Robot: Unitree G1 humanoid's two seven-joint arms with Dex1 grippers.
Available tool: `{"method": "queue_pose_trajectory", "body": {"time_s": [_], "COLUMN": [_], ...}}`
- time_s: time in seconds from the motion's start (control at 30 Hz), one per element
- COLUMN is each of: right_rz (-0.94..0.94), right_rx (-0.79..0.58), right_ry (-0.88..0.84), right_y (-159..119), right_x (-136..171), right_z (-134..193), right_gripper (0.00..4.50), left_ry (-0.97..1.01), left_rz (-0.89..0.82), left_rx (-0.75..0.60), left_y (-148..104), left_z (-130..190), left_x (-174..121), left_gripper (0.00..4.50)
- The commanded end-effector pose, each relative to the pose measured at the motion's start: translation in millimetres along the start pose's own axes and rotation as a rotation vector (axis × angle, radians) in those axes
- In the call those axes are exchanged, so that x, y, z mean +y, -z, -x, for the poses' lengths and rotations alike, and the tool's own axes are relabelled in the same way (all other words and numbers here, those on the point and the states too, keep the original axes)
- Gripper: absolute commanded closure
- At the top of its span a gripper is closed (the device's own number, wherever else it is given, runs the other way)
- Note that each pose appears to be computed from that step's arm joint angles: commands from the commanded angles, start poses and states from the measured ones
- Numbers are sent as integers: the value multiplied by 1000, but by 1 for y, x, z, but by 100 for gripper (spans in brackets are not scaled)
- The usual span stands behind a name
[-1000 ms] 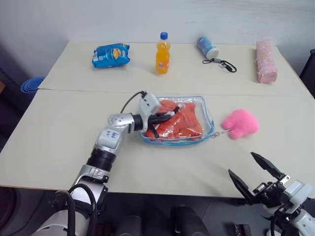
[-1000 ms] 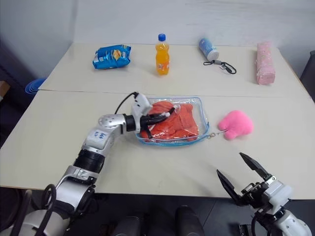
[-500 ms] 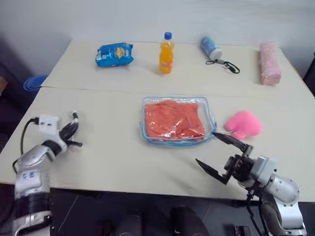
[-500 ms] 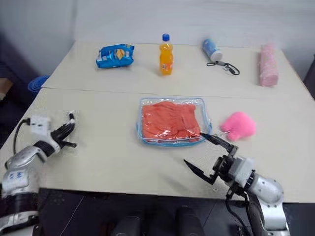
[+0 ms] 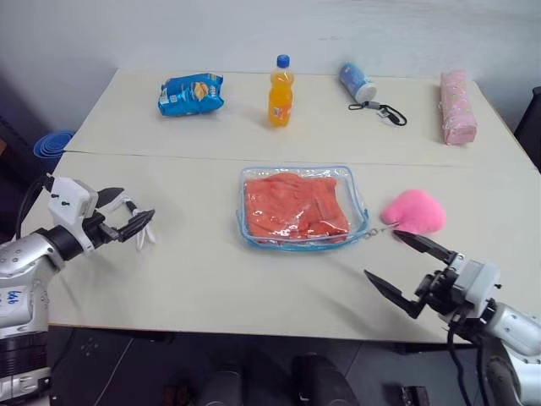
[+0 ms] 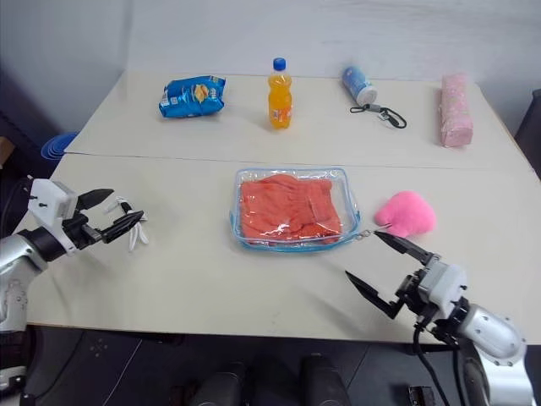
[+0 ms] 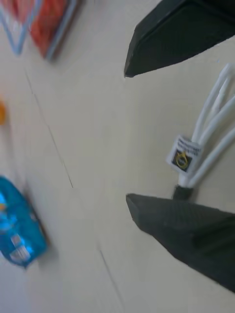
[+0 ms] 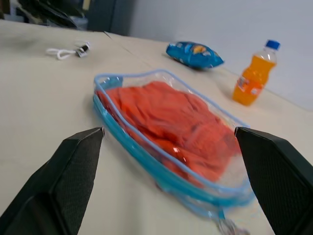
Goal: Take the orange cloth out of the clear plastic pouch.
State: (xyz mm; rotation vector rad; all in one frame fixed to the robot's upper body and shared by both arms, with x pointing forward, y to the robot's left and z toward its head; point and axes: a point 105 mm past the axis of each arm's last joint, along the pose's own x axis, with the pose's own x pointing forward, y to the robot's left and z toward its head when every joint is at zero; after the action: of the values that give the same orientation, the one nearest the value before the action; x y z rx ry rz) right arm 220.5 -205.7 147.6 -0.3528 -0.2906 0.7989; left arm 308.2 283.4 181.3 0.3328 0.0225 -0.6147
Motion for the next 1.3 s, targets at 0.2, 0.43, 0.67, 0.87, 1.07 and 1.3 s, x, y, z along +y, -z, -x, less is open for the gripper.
{"method": "queue_pose_trajectory", "body": {"time_s": [0.2, 0.43, 0.67, 0.87, 1.07, 1.3], "right_rz": [25, 8, 6, -1, -9, -10], "right_rx": [2, 6, 29, 37, 64, 88], "right_ry": [-17, -20, 10, 30, 47, 68], "right_y": [-20, -22, -23, -21, -16, -15], "right_x": [10, 18, 23, 28, 30, 29], "right_z": [12, 8, 12, 12, 17, 27], "right_gripper": [0, 0, 0, 0, 0, 0], "left_ry": [417, 574, 612, 644, 808, 946], "left_rz": [-334, -470, -499, -478, -437, -465], "left_rx": [-121, -150, -142, -121, -177, -230], "left_y": [-26, -8, -1, 10, 13, 14], "left_z": [-49, -108, -140, -154, -149, -137], "left_x": [-66, -108, -126, -137, -161, -174], "left_gripper": [10, 10, 26, 195, 358, 449]}}
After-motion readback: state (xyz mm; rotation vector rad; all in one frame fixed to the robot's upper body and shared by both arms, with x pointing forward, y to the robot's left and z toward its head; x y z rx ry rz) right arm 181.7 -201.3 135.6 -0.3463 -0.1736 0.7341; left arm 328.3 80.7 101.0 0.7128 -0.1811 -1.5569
